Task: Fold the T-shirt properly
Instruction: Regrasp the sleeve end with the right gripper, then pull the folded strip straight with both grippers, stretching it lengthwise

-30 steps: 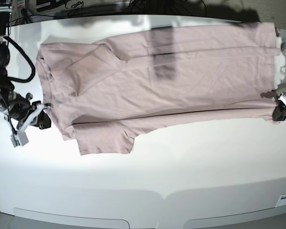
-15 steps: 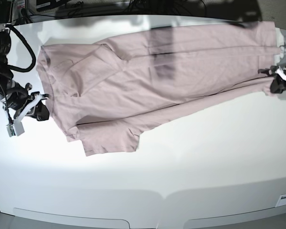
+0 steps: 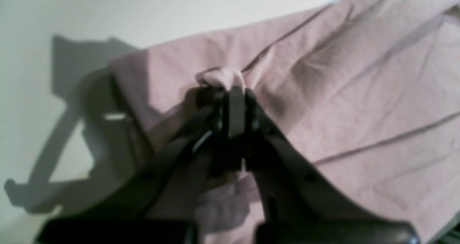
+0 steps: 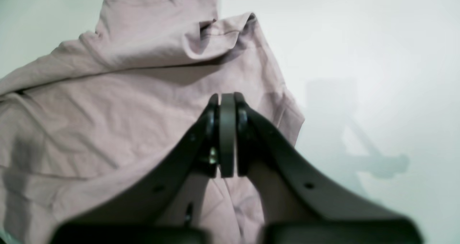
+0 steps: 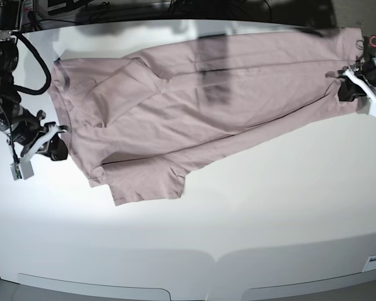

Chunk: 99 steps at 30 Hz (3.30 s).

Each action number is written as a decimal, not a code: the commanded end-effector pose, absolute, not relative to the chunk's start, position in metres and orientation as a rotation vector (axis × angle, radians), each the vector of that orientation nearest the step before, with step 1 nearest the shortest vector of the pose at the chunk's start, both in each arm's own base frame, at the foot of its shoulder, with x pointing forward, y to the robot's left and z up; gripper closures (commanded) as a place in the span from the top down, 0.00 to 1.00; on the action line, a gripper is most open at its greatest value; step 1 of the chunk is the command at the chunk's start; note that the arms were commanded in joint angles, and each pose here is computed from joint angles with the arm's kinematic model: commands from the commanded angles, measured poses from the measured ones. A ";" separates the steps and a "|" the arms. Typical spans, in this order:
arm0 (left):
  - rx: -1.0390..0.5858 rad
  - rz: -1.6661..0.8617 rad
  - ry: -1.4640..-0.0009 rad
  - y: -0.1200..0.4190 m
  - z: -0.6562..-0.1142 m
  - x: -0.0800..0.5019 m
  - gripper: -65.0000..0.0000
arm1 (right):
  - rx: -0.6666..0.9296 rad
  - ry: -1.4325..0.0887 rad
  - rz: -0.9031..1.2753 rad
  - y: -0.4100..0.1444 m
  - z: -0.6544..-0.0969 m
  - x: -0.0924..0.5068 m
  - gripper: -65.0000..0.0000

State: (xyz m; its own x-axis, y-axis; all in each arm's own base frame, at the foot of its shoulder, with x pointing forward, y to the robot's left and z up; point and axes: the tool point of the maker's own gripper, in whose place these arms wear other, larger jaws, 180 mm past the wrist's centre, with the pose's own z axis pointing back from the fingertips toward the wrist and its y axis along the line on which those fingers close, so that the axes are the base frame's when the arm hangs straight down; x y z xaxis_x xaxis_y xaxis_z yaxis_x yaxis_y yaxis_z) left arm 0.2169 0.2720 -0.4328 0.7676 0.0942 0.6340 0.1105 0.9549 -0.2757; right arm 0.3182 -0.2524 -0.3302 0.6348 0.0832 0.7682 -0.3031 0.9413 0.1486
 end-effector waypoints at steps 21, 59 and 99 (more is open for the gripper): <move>-0.286 -0.028 -0.763 0.261 -0.432 0.225 0.32 | 0.305 -0.638 0.337 -0.192 -0.330 0.432 0.45; -0.266 -0.044 -0.764 0.263 -0.433 0.225 0.32 | 0.311 -0.412 0.334 -0.202 -0.372 0.400 0.00; -0.219 -0.091 -0.638 0.270 -0.447 0.208 0.32 | 0.295 -0.390 0.236 -0.277 -0.353 0.215 0.00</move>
State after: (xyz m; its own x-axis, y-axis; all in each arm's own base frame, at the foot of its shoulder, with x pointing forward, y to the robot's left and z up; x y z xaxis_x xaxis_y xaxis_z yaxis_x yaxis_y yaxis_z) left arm 0.2161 0.2594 -0.4435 0.7682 0.0226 0.6398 0.1495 0.9654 -0.2136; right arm 0.2078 -0.2697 -0.3623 0.9120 0.1542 0.3802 -0.2688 0.9247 0.2697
